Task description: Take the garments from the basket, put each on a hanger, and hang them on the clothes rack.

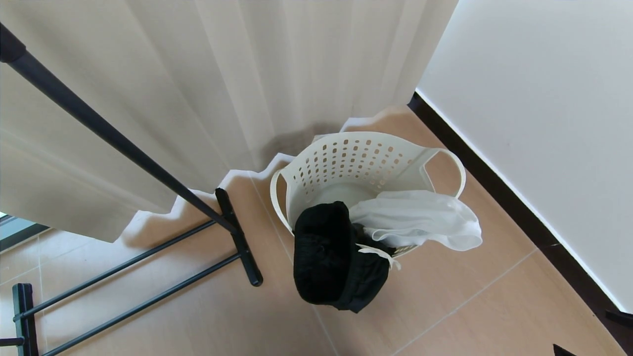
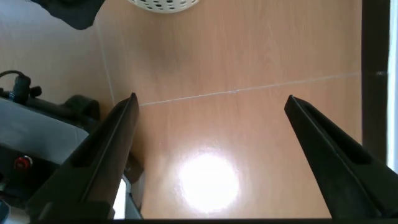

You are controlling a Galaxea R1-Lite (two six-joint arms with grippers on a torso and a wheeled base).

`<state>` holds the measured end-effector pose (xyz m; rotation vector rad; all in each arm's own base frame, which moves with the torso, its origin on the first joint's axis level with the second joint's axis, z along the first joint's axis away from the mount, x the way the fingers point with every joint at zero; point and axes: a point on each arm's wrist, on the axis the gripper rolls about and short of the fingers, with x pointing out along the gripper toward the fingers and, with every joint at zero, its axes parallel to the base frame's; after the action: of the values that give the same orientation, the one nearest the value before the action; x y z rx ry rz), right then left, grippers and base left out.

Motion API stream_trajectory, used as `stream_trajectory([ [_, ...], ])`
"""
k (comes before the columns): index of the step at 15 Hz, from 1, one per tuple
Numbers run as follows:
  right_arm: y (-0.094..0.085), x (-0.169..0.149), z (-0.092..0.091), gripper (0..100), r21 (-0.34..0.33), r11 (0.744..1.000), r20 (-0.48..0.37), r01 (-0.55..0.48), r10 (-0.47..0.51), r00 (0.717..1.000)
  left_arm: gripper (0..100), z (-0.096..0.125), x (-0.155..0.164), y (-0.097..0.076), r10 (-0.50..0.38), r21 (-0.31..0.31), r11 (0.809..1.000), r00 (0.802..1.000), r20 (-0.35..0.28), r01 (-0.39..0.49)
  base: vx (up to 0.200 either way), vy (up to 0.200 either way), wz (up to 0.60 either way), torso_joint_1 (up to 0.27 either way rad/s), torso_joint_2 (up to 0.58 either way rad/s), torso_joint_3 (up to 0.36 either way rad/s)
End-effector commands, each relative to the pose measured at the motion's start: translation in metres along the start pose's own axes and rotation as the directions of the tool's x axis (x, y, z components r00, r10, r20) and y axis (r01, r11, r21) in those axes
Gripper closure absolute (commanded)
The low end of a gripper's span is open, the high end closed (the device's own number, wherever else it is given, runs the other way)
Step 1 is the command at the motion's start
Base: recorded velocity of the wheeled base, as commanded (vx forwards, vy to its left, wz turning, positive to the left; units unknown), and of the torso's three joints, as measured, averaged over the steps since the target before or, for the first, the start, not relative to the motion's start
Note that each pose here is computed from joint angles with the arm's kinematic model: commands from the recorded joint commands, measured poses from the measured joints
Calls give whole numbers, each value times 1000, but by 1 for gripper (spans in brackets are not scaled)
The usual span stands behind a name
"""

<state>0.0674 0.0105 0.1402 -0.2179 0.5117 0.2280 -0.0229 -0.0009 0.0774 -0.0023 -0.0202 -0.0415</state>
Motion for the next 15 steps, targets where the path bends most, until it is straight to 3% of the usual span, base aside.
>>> stream_trajectory([
  [1,-7,53,50,0,-188,979,-145,-79,52,988,0,0,0,0,0,0,1000,1000,0,0,0,0,0,0,0,0],
  [4,-15,108,75,0,-340,939,-238,-59,-25,971,0,0,0,0,0,0,1000,1000,0,0,0,0,0,0,0,0],
  [6,-10,140,75,0,-358,934,-224,-15,-70,972,0,0,0,0,0,0,1000,1000,0,0,0,0,0,0,0,0],
  [8,-8,171,64,0,-333,934,-194,129,-202,960,0,0,0,0,0,-2,1000,1000,0,0,0,0,0,0,0,0],
  [10,-8,185,57,0,-334,921,-166,198,-265,950,0,0,0,0,0,-2,1000,1000,0,0,0,0,0,0,0,0],
  [15,-8,193,59,0,-322,923,-144,211,-268,953,0,0,0,0,0,-2,1000,1000,0,0,0,0,0,0,0,0],
])
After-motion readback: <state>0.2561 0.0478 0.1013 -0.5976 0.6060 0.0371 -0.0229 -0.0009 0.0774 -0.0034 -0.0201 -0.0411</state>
